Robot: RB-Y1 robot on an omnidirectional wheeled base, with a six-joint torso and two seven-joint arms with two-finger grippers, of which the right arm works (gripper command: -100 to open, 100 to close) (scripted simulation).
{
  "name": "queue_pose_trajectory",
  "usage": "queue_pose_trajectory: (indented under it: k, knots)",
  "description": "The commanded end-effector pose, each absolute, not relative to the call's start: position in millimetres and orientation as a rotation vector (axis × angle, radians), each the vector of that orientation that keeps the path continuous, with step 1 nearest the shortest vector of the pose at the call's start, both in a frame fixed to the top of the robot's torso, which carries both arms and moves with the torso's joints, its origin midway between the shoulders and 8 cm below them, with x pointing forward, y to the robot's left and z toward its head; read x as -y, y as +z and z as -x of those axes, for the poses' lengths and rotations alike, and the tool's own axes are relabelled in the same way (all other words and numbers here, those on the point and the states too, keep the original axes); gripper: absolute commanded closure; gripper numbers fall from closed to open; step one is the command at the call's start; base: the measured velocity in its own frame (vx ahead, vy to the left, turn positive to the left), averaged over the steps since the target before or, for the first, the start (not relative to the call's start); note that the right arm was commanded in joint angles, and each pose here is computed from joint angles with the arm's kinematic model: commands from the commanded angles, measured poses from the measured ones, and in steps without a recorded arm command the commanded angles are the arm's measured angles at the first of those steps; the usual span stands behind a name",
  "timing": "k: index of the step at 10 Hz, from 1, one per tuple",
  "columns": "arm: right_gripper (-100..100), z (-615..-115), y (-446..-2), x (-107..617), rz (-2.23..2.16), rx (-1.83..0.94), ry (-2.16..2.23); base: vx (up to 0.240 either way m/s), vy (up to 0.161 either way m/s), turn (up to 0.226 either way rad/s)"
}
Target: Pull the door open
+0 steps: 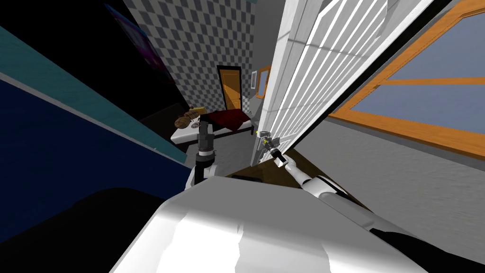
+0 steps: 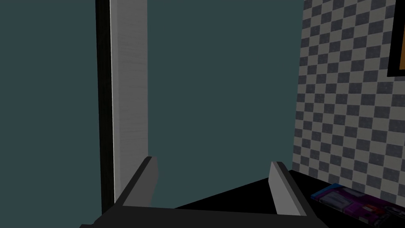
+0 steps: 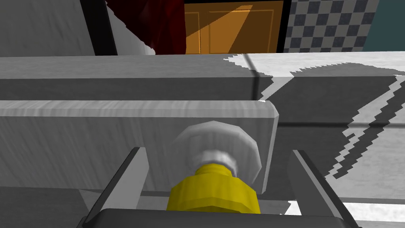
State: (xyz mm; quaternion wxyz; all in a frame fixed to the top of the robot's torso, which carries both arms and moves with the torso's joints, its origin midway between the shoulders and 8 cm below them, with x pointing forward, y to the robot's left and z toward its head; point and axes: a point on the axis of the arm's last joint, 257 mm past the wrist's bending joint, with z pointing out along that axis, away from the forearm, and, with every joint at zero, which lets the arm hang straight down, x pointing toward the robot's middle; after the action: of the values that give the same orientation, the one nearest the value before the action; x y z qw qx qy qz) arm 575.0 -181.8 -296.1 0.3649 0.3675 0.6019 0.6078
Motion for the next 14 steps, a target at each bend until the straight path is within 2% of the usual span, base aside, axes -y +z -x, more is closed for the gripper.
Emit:
queue_pose_trajectory:
  k: [1,6,14]
  knots:
    - [100,-575,-296,182,-0.946,-1.549,1.562,0.000,0.000,0.000]
    - [100,-575,-296,182,-0.946,-1.549,1.562,-0.009,-0.007,0.003]
    - [100,-536,-296,189,-0.829,-1.663,1.667,-0.121,-0.139,0.043]
